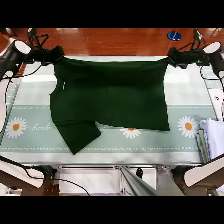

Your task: Fold the shirts.

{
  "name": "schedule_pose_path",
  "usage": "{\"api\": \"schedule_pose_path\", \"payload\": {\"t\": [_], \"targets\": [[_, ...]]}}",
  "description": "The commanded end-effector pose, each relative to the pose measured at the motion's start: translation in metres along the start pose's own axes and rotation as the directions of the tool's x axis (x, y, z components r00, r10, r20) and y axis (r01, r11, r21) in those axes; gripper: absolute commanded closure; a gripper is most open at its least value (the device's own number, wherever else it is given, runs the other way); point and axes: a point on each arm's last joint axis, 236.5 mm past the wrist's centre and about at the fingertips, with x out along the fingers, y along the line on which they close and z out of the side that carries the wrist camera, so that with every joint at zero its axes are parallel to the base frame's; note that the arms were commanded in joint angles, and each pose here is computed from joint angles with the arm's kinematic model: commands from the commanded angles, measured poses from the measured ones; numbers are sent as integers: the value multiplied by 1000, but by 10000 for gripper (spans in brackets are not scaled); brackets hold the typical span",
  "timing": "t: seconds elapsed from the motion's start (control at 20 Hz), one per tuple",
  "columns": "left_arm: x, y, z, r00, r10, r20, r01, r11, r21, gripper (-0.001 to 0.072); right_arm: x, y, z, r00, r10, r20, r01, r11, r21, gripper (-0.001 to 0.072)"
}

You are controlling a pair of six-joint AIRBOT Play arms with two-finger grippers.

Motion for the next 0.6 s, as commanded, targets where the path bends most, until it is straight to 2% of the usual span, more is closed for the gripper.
{"api": "schedule_pose_path", "payload": {"t": [0.0, 0.2, 0.35, 0.55], "targets": [[-12, -1, -30, 988, -39, -152, 50, 996, 73, 684, -14, 3, -28, 989, 32, -144, -37, 999, -31, 694], [-17, 16, -89, 931, -26, -365, 72, 991, 114, 684, -26, -35, -88, 915, -132, -382, 86, 987, -137, 694], [-16, 39, -111, 905, 31, -424, 24, 992, 124, 684, -26, -51, -112, 878, -162, -451, 114, 985, -132, 694], [-18, 41, -119, 890, 28, -455, 27, 993, 115, 684, -20, -61, -126, 861, -169, -479, 128, 985, -117, 693]]}}
